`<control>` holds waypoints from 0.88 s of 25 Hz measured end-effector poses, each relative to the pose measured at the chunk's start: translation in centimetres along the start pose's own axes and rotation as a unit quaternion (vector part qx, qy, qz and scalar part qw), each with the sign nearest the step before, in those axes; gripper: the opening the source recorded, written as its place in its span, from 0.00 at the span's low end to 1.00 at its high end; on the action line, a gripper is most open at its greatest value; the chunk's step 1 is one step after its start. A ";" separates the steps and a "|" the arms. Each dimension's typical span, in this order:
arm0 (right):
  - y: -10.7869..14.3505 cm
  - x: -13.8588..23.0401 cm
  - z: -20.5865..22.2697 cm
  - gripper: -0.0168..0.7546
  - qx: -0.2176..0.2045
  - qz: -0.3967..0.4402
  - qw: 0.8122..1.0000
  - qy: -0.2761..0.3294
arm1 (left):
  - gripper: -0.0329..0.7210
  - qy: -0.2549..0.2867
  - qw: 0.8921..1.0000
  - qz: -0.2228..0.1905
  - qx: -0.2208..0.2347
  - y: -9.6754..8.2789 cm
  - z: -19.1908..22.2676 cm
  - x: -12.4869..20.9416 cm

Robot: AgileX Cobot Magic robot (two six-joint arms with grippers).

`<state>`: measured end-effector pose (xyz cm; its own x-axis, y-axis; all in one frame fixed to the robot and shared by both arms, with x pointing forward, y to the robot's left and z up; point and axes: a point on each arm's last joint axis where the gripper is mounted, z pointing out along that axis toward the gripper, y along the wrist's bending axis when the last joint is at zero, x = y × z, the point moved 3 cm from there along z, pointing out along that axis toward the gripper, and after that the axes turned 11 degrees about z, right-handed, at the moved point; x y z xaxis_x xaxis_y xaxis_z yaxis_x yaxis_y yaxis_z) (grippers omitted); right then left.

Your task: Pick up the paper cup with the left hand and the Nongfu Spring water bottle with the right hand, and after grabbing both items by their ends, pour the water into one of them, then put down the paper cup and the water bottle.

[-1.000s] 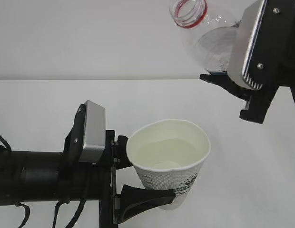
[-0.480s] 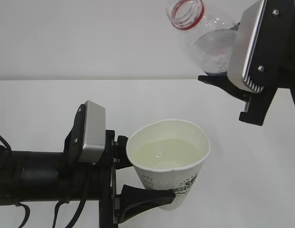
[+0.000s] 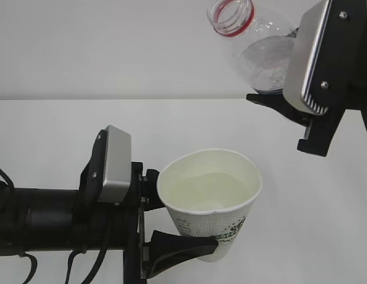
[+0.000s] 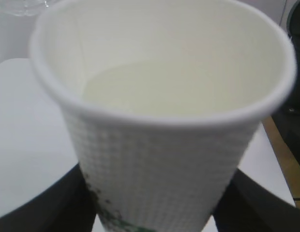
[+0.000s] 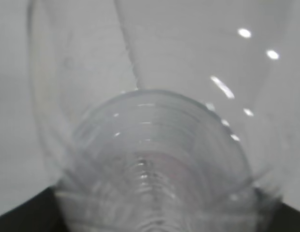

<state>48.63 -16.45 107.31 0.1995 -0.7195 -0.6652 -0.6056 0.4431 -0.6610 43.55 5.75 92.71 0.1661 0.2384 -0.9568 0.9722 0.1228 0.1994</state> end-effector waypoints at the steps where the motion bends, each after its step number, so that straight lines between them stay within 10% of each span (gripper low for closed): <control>1: 0.0 0.0 0.0 0.61 0.000 0.001 1.000 0.000 | 0.69 0.000 1.000 0.000 0.000 0.0 0.0 0.0; 22: -1.4 -1.6 -2.8 0.60 0.048 0.023 0.998 -0.034 | 0.69 0.000 1.000 0.001 0.001 0.0 0.0 0.0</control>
<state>46.99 -17.43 110.29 0.2272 -0.6612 -0.7150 -0.5385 0.5265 -0.6580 43.52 5.75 92.70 0.1672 0.2388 -0.9566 0.9723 0.1206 0.2000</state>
